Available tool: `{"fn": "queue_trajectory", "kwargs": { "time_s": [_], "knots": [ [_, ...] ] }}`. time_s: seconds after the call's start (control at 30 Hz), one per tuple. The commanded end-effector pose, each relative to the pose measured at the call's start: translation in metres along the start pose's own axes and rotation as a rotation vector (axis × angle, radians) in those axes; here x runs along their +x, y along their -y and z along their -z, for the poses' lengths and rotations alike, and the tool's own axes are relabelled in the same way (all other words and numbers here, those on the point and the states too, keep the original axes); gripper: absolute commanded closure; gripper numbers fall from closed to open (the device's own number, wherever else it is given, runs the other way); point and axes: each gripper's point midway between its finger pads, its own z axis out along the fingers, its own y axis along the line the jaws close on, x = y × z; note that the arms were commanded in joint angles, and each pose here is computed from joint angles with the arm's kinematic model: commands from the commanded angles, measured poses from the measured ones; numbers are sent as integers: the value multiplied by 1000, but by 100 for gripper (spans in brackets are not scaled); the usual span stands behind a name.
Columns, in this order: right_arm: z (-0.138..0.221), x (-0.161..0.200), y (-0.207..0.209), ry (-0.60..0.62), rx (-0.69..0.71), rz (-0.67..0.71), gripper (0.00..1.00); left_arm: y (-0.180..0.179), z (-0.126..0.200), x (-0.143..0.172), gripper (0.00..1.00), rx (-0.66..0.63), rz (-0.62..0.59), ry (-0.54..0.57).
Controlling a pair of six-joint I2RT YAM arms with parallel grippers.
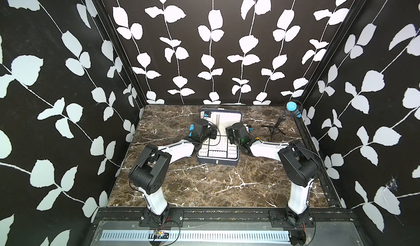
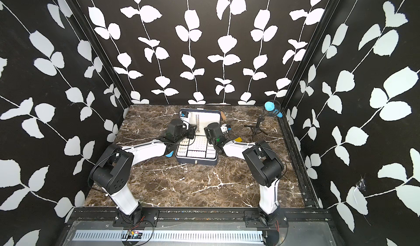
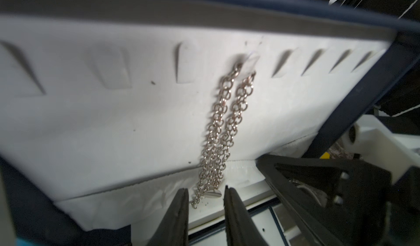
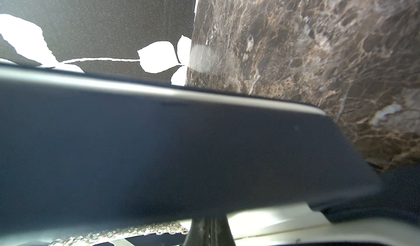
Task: Put jewelry chain into jewelry box
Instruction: Open the storage slot of the jewelry box.
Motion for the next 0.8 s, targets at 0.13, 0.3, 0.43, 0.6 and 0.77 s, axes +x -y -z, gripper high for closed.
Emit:
{"fn": "queue_trajectory", "kwargs": {
  "time_s": [0.13,0.3,0.43,0.6,0.77],
  "knots": [
    [1,8,-8,-36,-45,3,100,-2,-6,-9,70,-16,10,1],
    [2,9,-8,-44,-48,1,100,-3,-13,-9,71,-20,4,-7],
    [3,11,-8,-52,-49,1,100,-2,-17,-10,74,-19,2,-11],
    [3,13,-9,-61,-52,1,100,-3,-21,-11,78,-25,-3,-16],
    [5,16,-10,-71,-55,3,100,-3,-23,-12,86,-24,-5,-12]
  ]
}}
